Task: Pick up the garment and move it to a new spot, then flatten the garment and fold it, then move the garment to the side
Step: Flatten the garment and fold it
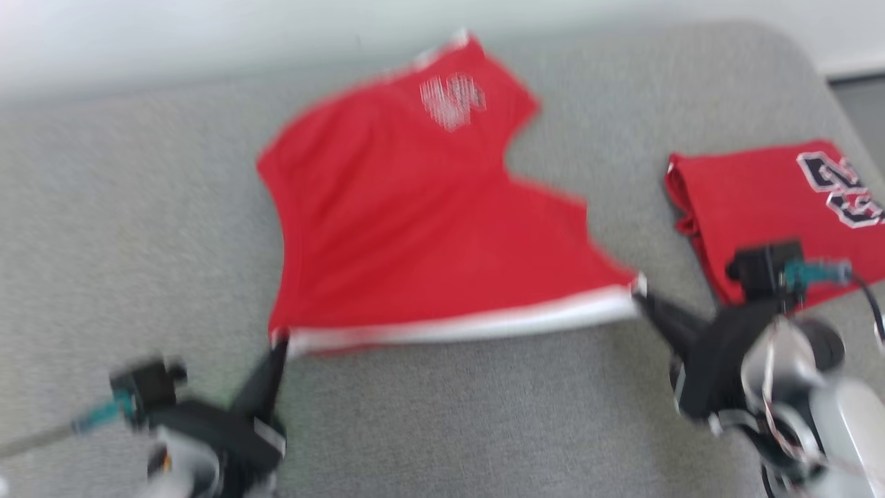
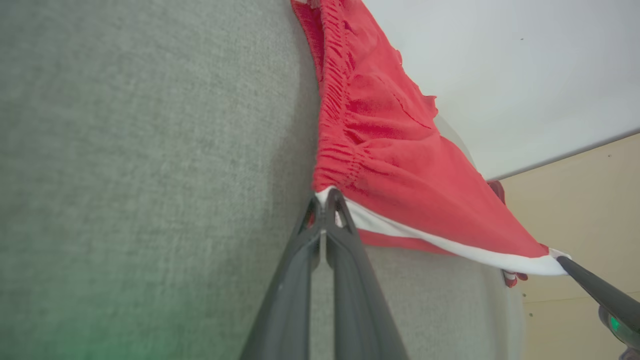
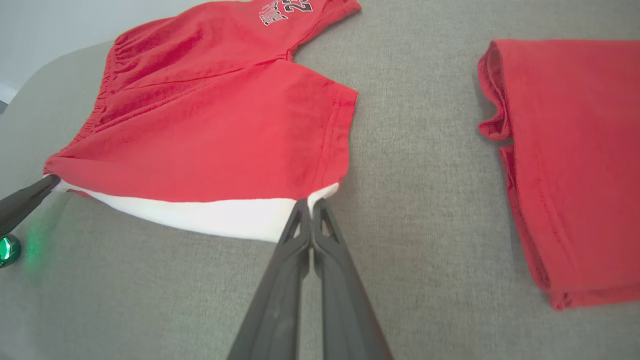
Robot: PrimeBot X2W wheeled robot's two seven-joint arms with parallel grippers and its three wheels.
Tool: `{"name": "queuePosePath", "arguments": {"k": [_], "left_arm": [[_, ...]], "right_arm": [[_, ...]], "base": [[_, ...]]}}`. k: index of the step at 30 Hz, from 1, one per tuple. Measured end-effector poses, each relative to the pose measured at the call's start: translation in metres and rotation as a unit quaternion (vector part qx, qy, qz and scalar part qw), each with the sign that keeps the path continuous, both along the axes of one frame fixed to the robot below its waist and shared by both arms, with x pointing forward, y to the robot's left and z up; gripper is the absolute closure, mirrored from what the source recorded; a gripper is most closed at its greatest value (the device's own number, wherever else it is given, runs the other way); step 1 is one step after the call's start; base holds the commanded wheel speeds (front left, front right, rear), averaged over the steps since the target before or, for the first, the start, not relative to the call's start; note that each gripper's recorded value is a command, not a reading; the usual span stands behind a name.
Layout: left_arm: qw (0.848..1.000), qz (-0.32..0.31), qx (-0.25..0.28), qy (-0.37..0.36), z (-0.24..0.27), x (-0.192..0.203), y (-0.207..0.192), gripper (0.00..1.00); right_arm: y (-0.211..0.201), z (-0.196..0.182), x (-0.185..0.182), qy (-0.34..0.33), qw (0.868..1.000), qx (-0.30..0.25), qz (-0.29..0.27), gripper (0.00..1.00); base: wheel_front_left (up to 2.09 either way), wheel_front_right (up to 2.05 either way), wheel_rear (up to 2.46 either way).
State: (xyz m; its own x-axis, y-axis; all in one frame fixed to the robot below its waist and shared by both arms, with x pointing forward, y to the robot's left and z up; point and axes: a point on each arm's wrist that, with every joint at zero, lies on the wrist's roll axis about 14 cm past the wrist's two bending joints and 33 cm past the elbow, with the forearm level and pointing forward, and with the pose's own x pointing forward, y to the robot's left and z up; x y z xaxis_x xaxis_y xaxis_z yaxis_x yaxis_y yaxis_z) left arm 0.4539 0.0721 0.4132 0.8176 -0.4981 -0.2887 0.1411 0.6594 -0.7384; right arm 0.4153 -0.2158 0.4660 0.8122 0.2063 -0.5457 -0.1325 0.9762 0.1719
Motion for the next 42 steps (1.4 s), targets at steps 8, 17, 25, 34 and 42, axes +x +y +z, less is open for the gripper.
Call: {"name": "queuePosePath", "arguments": {"k": [8, 17, 25, 34, 42], "left_arm": [[0.998, 0.011, 0.034, 0.044, -0.004, -0.079, 0.027, 1.0], [0.998, 0.004, 0.0, 0.061, 0.014, -0.125, 0.026, 1.0], [0.999, 0.033, -0.035, 0.001, 0.052, -0.083, 0.019, 1.0], [0.996, 0.069, -0.034, -0.037, 0.072, -0.028, 0.018, 1.0], [0.993, 0.114, -0.028, -0.034, 0.065, 0.014, 0.025, 1.0]], "right_arm": [[0.012, 0.011, -0.101, 0.082, 0.996, 0.006, 0.028, 1.0], [0.01, 0.036, -0.124, 0.061, 0.998, 0.008, 0.012, 1.0], [-0.008, 0.065, -0.032, -0.03, 0.999, -0.034, -0.013, 1.0], [0.001, 0.071, 0.071, -0.072, 0.995, -0.07, -0.004, 1.0], [0.013, 0.053, 0.139, -0.08, 0.991, -0.106, 0.018, 1.0]], "base": [[0.0, 0.0, 0.0], [0.0, 0.0, 0.0], [0.0, 0.0, 0.0], [0.0, 0.0, 0.0], [0.0, 0.0, 0.0]]}}
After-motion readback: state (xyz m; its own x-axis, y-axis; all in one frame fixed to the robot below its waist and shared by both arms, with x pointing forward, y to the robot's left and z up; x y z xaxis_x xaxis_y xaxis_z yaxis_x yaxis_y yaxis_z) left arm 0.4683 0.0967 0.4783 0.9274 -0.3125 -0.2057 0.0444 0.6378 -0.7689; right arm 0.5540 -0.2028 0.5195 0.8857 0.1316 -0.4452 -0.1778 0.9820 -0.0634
